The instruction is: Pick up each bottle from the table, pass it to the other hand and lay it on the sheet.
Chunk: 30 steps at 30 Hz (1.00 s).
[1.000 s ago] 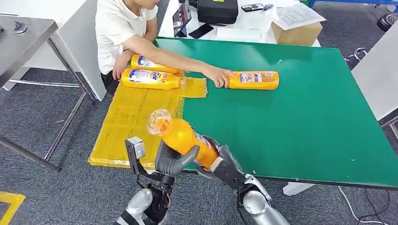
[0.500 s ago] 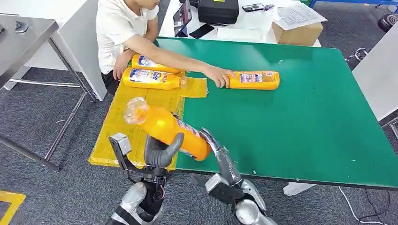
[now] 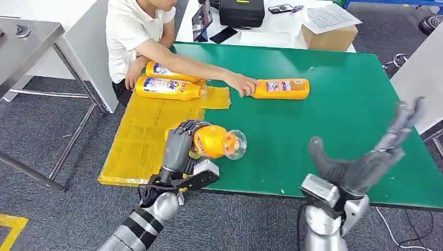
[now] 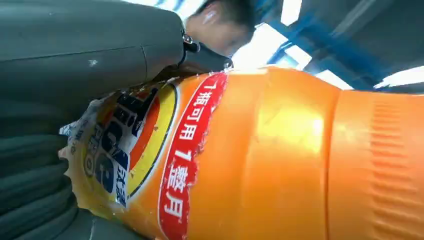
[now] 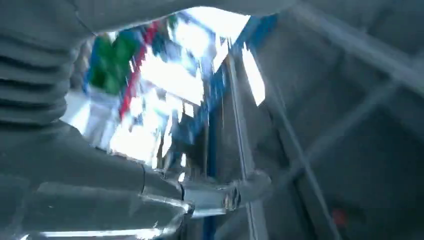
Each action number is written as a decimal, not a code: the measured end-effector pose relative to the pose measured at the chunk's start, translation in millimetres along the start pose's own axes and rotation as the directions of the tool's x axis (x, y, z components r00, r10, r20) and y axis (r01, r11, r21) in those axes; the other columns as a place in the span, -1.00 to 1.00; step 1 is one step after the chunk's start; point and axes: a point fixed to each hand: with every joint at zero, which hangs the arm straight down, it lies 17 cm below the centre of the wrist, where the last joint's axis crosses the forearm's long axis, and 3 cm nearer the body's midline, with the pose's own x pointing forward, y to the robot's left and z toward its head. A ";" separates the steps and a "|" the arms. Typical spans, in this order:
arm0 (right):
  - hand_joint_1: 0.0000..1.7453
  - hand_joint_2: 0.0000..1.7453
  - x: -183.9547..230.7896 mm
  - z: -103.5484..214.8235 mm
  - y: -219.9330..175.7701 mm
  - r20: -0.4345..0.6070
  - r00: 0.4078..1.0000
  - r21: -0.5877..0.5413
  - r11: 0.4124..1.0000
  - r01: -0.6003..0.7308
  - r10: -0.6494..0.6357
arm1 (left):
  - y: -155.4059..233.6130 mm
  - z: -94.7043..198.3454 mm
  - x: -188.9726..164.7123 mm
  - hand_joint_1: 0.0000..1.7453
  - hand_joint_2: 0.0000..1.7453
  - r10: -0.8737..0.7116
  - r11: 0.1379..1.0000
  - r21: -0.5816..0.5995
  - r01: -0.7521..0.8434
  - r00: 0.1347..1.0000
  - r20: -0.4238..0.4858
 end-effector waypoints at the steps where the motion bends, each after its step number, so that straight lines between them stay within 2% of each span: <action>1: -1.00 -1.00 -1.4 -3.8 -7.2 0.001 1.000 -0.018 1.000 -0.016 0.016 | 0.3 -2.8 -5.9 1.00 1.00 -0.012 1.000 -0.003 0.012 1.000 -0.011; 7: -1.00 -1.00 -6.0 -20.0 -36.4 -0.011 0.999 -0.111 0.993 -0.051 0.050 | -14.9 -9.1 -30.4 1.00 1.00 -0.107 0.992 -0.076 0.101 0.992 -0.070; 8: -1.00 -1.00 -8.1 -19.4 -37.9 -0.020 0.999 -0.116 0.992 -0.048 0.046 | -20.6 -10.3 -34.4 0.90 1.00 -0.136 0.986 -0.112 0.127 0.988 -0.075; 9: -1.00 -1.00 -9.9 -18.7 -39.2 -0.031 0.999 -0.122 0.992 -0.043 0.039 | -27.6 -10.2 -40.0 0.36 1.00 -0.173 0.974 -0.157 0.160 0.982 -0.074; 10: -1.00 -1.00 -12.1 -17.4 -40.4 -0.046 0.999 -0.130 0.991 -0.033 0.027 | -36.2 -9.3 -47.1 0.32 1.00 -0.214 0.957 -0.215 0.194 0.974 -0.074; 11: -1.00 -1.00 -14.7 -15.8 -41.5 -0.062 0.998 -0.136 0.990 -0.022 0.014 | -43.9 -8.9 -55.5 0.16 1.00 -0.254 0.935 -0.275 0.224 0.964 -0.076; 12: -1.00 -1.00 -17.9 -13.4 -42.1 -0.080 0.997 -0.142 0.990 -0.012 0.001 | -53.8 -6.6 -67.0 -0.12 1.00 -0.296 0.901 -0.355 0.249 0.951 -0.085; 13: -1.00 -1.00 -21.0 -10.5 -42.1 -0.097 0.995 -0.144 0.990 -0.005 -0.009 | -61.9 -2.2 -80.9 -0.26 1.00 -0.332 0.863 -0.433 0.259 0.938 -0.103; 15: -1.00 -1.00 -26.0 -4.8 -40.4 -0.124 0.992 -0.142 0.990 0.011 -0.029 | -68.0 -2.2 -96.1 -0.26 1.00 -0.367 0.813 -0.524 0.252 0.922 -0.125; 16: -1.00 -1.00 -27.7 -2.3 -38.7 -0.136 0.990 -0.141 0.990 0.021 -0.040 | -70.2 -4.9 -99.7 -0.62 1.00 -0.376 0.791 -0.562 0.242 0.917 -0.135; 17: -1.00 -1.00 -28.7 0.0 -36.1 -0.145 0.988 -0.137 0.990 0.031 -0.051 | -72.3 -6.3 -103.4 -0.86 1.00 -0.386 0.769 -0.597 0.229 0.911 -0.147; 18: -1.00 -1.00 -29.2 1.9 -33.7 -0.151 0.987 -0.133 0.990 0.037 -0.057 | -73.1 -7.1 -106.8 -1.00 1.00 -0.398 0.750 -0.622 0.224 0.905 -0.154; 25: -1.00 -1.00 -31.6 14.5 -16.0 -0.188 0.977 -0.099 0.992 0.079 -0.096 | -76.5 10.5 -134.1 -1.00 1.00 -0.459 0.660 -0.729 0.179 0.865 -0.203; 30: -1.00 -1.00 -30.5 21.1 -5.0 -0.202 0.973 -0.076 0.992 0.102 -0.115 | -81.7 15.2 -133.3 -1.00 1.00 -0.436 0.631 -0.764 0.134 0.876 -0.206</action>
